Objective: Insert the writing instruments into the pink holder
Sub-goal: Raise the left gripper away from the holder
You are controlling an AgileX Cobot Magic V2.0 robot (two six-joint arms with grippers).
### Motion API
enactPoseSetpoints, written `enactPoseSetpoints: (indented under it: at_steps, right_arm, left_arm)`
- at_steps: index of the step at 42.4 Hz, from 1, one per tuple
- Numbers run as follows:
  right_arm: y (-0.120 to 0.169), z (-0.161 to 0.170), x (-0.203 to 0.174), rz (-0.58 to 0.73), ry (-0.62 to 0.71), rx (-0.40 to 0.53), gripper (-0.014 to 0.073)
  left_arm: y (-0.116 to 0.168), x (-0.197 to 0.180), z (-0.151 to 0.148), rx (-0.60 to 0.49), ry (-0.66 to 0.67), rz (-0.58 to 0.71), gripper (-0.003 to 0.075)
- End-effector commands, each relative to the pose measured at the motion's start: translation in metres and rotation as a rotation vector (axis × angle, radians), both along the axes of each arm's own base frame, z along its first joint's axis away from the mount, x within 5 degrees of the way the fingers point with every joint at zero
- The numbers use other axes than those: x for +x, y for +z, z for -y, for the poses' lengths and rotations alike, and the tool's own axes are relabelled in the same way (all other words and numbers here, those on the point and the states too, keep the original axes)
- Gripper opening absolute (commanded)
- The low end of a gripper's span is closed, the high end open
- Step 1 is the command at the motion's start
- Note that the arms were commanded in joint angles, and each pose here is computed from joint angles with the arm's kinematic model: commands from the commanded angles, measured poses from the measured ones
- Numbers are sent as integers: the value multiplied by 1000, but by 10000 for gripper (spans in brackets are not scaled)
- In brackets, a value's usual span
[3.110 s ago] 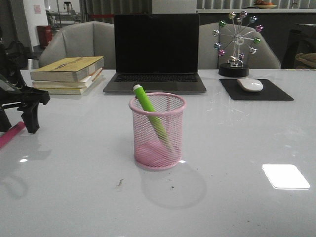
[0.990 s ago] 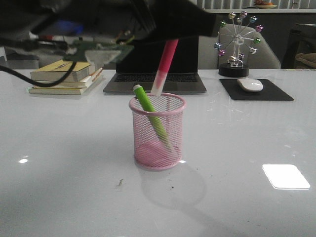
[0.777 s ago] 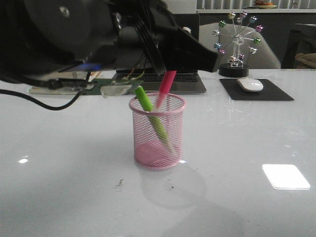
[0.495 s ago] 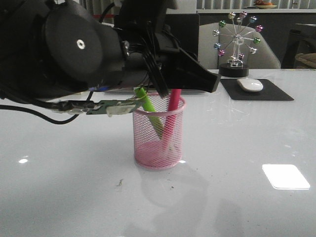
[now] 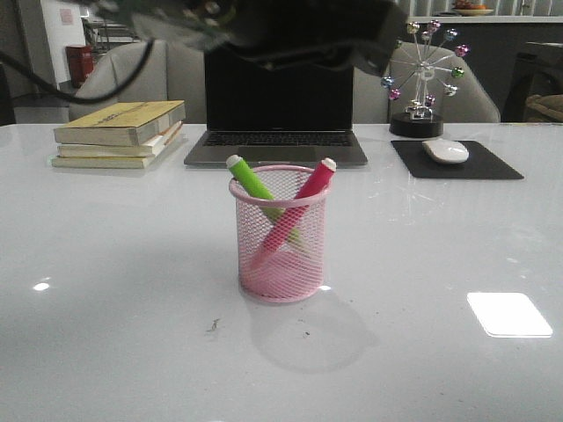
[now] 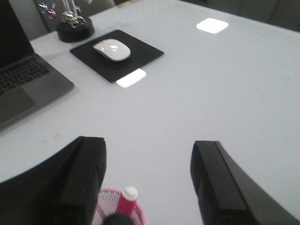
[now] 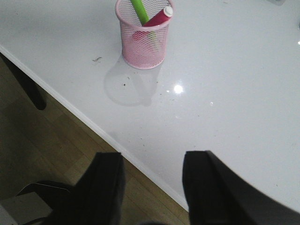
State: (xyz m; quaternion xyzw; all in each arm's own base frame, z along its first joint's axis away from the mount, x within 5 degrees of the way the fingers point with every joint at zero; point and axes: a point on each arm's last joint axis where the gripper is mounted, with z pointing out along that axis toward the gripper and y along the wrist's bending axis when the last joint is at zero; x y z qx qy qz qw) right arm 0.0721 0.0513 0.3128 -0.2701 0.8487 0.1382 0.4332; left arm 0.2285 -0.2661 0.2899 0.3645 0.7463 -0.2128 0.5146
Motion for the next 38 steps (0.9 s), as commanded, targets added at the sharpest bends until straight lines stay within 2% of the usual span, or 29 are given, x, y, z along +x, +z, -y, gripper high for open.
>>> enactPoseSetpoints:
  at_steps: [1,7,12,16,18,23,38]
  right_arm:
    - [12,-1,3,76,-1,39,410]
    - [12,-1,3,76,-1,39,410]
    - [12,-1,3,76,-1,39,410]
    - [12,-1,3,76,-1,39,410]
    - [12,-1,3,76,-1,39,410]
    - [13,-1,3,78,-1,40,410]
    - [12,-1,3,77,-1,39,410]
  left_arm:
    - [44,-14,-26,9,-68,-8,458]
    - [54,-28,-64,151,-108,-108,458]
    - [60,-32,-99,266,35,-163,458]
    - [67,-38,-120,316,162,-160,458]
    - [70,-43,-128,326,202,-147,458]
    - [71,-65,-146,309,206,-118,458]
    - [46,-127,-194,219,205,-68,458]
